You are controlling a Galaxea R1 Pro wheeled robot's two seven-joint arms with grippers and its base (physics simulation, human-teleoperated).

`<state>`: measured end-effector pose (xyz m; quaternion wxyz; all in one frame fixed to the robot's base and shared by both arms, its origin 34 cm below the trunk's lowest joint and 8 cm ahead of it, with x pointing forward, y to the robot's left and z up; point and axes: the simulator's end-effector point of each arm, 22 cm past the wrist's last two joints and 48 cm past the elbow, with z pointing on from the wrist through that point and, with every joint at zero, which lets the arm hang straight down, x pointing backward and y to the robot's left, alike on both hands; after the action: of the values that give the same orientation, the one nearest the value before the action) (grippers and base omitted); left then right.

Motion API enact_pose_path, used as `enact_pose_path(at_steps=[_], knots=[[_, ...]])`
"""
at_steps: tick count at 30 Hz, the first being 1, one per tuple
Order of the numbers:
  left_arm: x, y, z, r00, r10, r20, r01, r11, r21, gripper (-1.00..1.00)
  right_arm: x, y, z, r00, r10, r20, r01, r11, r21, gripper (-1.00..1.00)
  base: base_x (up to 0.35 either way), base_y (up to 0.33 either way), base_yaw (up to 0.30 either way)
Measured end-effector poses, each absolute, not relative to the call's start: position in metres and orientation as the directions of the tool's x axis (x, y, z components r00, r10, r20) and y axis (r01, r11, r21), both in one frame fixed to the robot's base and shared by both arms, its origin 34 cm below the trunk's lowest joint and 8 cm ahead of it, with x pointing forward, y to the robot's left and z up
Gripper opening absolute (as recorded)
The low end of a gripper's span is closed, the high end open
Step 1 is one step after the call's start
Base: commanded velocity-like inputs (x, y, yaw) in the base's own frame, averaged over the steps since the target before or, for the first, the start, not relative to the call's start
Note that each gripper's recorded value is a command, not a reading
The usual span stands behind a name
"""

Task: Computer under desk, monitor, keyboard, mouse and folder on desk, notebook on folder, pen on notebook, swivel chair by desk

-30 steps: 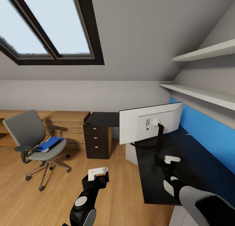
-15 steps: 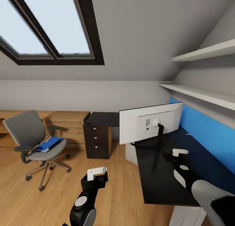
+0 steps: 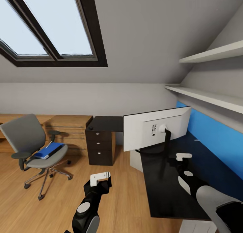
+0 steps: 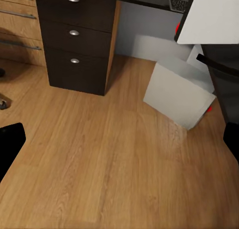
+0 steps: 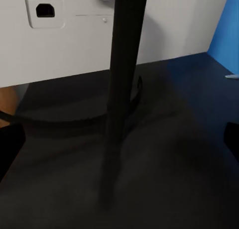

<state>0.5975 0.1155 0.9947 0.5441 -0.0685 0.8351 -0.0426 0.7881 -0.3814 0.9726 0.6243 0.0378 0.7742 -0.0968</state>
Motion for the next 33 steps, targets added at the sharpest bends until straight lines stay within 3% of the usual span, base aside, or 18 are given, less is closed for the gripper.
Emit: enact_pose_path(at_steps=[15, 33], knots=[[0.5972, 0.1160, 0.9928, -0.402, -0.158, -0.902, -0.069, 0.987, -0.142, 1.00, 0.7878, -0.3848, 0.9829, -0.159, -0.062, -0.985, 0.191, 0.977, -0.093, 1.00, 0.188, 0.000, 0.000], [0.5984, 0.1197, 0.9943, -0.398, -0.165, -0.902, -0.078, 0.986, -0.146, 1.00, 0.7871, -0.3843, 0.9826, -0.150, -0.067, -0.986, 0.190, 0.977, -0.095, 1.00, 0.007, 0.000, 0.006]])
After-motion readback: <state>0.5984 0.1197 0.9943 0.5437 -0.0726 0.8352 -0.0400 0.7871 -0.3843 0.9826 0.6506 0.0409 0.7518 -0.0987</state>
